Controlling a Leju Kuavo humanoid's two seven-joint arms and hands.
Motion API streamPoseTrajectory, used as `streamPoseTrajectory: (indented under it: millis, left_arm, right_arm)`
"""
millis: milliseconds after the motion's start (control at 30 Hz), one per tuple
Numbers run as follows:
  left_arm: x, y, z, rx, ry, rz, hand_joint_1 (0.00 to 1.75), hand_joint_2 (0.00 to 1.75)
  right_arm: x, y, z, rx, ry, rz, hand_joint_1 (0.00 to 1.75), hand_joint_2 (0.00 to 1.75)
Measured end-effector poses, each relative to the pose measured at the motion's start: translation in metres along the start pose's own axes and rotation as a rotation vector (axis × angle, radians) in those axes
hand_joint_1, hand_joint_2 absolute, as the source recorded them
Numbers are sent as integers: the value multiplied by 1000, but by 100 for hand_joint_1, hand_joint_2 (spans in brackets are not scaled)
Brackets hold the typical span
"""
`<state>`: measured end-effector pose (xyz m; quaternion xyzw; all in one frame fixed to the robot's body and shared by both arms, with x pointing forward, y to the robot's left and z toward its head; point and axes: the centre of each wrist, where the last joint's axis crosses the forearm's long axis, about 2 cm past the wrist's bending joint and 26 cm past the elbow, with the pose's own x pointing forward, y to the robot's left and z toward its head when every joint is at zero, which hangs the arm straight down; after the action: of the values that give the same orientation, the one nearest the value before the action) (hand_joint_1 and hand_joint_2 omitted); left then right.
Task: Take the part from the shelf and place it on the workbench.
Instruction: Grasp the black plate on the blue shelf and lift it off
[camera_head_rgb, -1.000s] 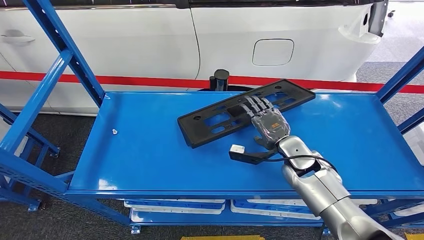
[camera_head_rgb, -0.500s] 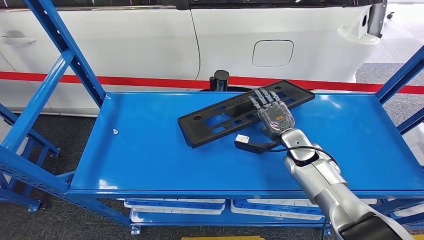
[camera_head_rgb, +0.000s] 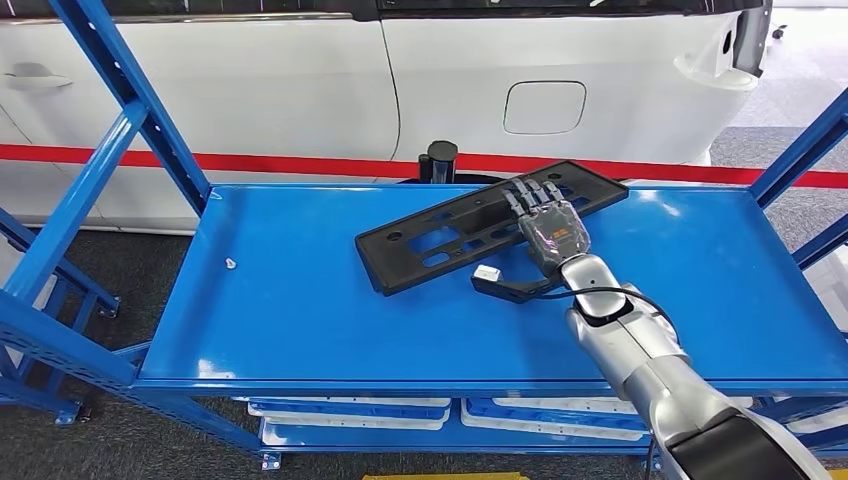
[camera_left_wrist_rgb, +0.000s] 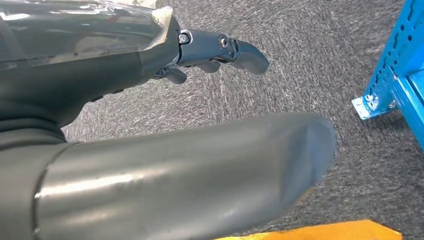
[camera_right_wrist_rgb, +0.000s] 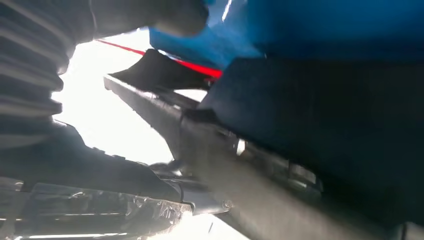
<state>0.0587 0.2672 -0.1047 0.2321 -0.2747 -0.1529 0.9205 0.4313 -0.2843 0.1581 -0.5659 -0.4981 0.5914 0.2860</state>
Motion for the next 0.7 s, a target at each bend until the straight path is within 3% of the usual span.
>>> streamPoseTrajectory:
  millis: [300, 700]
  left_arm:
    - [3, 1, -2, 19, 18, 11, 0, 0]
    - [3, 0, 0, 29, 30, 23, 0, 0]
  right_arm:
    - [7, 2, -5, 34, 3, 16, 146, 175]
    - [6, 1, -8, 36, 37, 27, 153, 175]
